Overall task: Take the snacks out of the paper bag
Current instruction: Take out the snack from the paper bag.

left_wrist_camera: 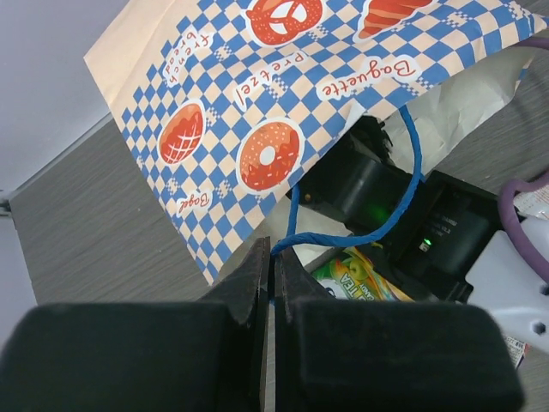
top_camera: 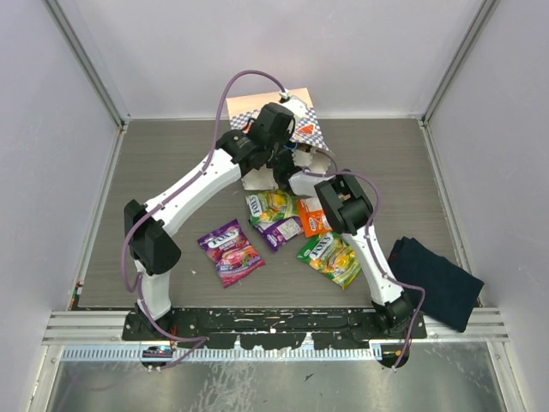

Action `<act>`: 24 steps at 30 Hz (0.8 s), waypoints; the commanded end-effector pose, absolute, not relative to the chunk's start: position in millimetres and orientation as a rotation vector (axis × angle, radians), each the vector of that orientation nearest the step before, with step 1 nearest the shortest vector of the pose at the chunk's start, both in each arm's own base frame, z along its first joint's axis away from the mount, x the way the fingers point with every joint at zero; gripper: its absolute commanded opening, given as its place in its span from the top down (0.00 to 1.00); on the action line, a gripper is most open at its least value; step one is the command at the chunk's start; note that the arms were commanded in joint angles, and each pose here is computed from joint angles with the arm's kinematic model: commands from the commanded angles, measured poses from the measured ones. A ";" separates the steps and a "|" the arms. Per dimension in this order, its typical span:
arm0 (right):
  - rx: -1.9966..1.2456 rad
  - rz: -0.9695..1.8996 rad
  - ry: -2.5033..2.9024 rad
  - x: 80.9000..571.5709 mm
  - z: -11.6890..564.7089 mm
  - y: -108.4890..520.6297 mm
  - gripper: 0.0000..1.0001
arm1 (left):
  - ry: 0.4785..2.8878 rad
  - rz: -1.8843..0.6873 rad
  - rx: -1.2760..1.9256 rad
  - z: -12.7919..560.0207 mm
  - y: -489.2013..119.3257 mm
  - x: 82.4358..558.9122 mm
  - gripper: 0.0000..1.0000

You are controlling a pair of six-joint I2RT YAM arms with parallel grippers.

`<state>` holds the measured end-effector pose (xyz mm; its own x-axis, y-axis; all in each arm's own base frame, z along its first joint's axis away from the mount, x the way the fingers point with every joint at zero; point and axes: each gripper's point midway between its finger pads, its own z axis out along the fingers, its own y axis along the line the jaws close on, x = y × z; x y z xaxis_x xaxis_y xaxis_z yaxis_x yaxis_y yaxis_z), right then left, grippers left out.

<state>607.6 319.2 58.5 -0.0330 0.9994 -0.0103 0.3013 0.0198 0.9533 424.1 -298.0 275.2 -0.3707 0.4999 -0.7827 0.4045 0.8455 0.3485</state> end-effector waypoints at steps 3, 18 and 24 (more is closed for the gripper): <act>1.402 0.913 1.443 644.2 45.8 290.9 0.36 | 1.961 0.083 0.607 307.1 -292.1 414.8 1.00; 1.278 0.949 1.490 639.8 62.2 279.5 0.99 | 1.958 0.092 0.612 307.2 -291.5 415.2 1.00; 1.244 1.018 1.573 576.4 97.3 282.2 0.99 | 1.953 0.130 0.587 305.8 -289.0 420.7 1.00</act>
<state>601.6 288.2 34.4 -0.1042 0.9843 -0.1424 0.3452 0.1701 0.9230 422.9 -297.9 271.7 -0.3799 0.4950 -0.7814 0.3960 0.8505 0.3463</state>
